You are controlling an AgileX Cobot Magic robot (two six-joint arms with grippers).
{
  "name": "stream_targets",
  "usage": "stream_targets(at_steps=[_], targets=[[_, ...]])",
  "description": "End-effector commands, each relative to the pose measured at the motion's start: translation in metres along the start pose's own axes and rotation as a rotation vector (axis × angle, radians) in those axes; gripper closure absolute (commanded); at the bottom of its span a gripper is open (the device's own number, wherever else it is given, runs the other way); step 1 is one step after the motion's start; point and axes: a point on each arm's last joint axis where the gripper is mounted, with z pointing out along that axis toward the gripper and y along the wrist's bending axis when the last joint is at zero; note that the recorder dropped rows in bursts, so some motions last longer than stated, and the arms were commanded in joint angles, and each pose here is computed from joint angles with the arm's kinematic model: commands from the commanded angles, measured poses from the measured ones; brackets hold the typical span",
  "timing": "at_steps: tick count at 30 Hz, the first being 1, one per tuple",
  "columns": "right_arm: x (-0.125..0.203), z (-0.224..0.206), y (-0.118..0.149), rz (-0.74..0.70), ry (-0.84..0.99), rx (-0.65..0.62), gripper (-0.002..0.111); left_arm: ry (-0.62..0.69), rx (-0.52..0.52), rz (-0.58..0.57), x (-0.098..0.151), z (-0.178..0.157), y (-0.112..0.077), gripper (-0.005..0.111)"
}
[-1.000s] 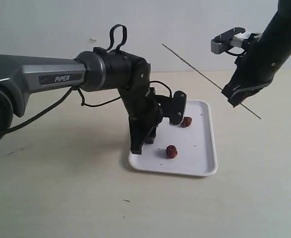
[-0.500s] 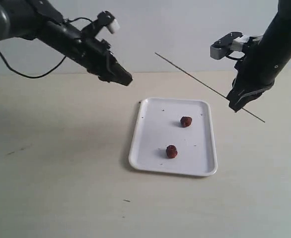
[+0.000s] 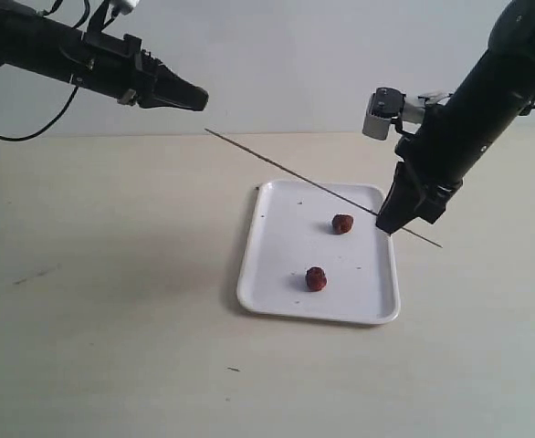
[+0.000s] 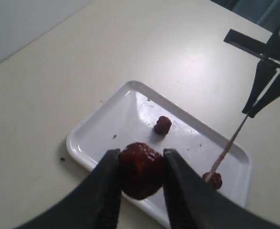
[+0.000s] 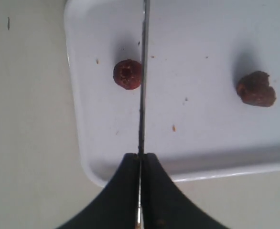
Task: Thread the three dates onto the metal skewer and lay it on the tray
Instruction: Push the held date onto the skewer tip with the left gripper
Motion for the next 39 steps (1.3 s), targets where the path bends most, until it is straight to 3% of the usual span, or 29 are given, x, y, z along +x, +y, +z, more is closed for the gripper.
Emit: stream_targets(at_steps=[1,18,39], targets=[[-0.002,-0.002,-0.006,-0.006,-0.039,0.068,0.108,0.009,0.000,0.007,-0.004,-0.002,-0.004,0.077],[-0.003,-0.003,-0.010,0.016,-0.053,0.106,0.108,0.010,0.005,-0.031,-0.004,0.000,-0.005,0.077],[-0.009,-0.004,-0.014,0.034,-0.123,0.153,0.108,0.041,0.085,0.035,-0.013,0.037,-0.033,0.077]])
